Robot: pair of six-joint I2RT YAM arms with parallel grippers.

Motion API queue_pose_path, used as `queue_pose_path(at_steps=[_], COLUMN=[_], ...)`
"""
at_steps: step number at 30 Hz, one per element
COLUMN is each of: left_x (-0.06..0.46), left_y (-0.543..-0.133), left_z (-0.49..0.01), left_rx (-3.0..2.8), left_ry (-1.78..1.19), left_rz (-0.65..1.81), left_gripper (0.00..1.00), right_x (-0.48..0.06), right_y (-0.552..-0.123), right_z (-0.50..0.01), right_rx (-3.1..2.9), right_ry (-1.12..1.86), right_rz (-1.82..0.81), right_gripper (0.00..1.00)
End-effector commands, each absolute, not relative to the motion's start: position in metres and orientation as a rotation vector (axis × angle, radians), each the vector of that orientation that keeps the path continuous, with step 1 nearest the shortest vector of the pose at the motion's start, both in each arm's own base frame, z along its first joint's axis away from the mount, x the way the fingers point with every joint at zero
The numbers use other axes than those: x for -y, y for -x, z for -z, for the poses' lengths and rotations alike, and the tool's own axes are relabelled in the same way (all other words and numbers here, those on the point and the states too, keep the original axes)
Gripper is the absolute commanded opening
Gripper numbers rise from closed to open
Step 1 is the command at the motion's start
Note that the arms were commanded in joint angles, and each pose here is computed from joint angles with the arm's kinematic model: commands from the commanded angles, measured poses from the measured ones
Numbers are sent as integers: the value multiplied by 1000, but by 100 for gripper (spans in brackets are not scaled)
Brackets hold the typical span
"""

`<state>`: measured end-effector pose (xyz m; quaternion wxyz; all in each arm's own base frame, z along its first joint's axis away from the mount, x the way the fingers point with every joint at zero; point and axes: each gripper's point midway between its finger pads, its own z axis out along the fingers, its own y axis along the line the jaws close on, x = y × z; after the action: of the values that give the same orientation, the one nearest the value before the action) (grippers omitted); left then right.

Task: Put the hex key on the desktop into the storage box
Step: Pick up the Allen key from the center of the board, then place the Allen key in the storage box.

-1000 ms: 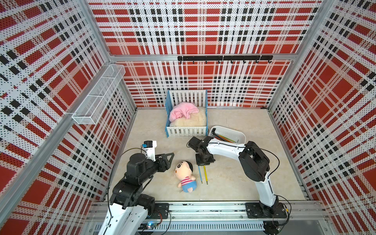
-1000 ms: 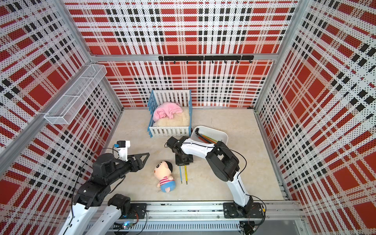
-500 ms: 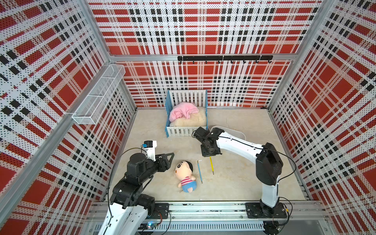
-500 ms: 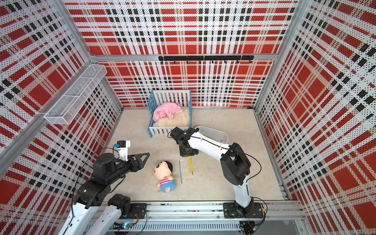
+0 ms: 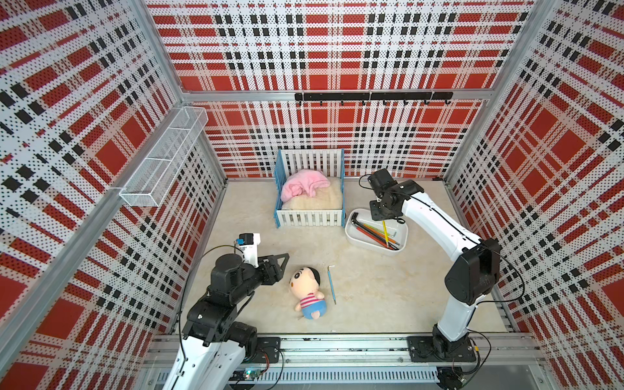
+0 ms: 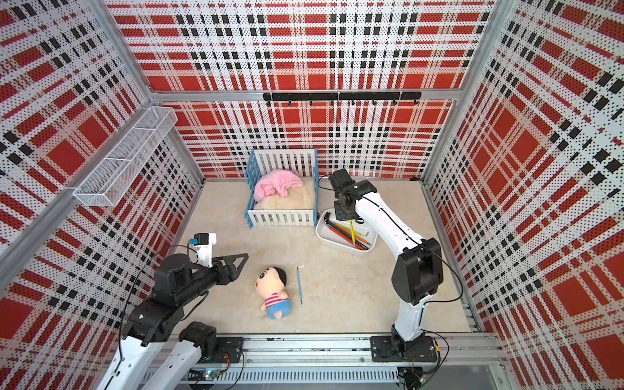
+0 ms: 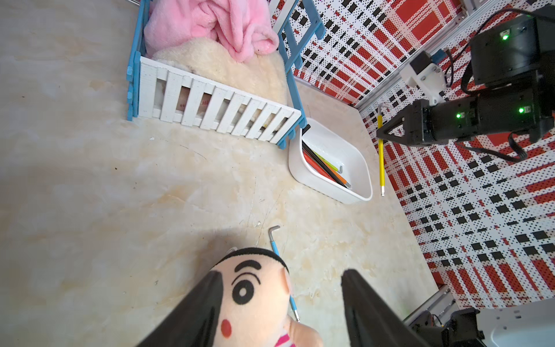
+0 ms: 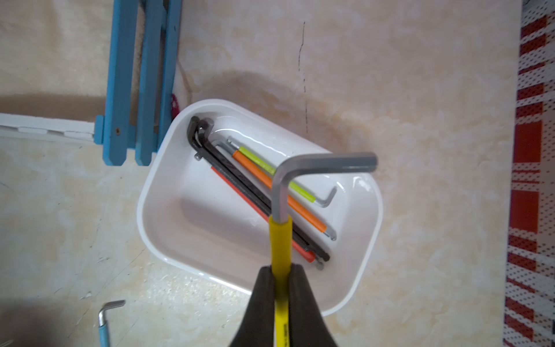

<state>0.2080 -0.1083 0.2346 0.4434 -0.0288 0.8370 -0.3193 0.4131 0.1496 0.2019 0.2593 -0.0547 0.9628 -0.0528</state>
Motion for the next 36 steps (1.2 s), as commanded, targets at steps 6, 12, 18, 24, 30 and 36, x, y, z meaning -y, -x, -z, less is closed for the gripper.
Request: queue_pose_path(at_steps=[6, 12, 18, 24, 30, 36], left_x=[107, 106, 107, 100, 99, 99], left_y=[-209, -210, -210, -214, -214, -215], left_z=[-229, -229, -228, -228, -228, -227], left_rx=[-2092, -2091, -2097, -2090, -2090, -2093], left_ry=[78, 84, 84, 118, 121, 124], left_rz=[785, 780, 779, 761, 757, 756], left_gripper=[68, 68, 68, 68, 68, 68], right_x=[-149, -156, -173, -176, -175, -168], right_y=[-454, -463, -461, -459, -452, -440], right_z=[-214, -191, -159, -113, -89, -53], right_rx=[-2402, -2297, -2255, -2326, -2352, -2403], right_ry=[432, 635, 918, 1031, 1057, 1137], right_rz=[241, 298, 380, 441, 434, 467], right_gripper=[0, 0, 0, 0, 0, 0])
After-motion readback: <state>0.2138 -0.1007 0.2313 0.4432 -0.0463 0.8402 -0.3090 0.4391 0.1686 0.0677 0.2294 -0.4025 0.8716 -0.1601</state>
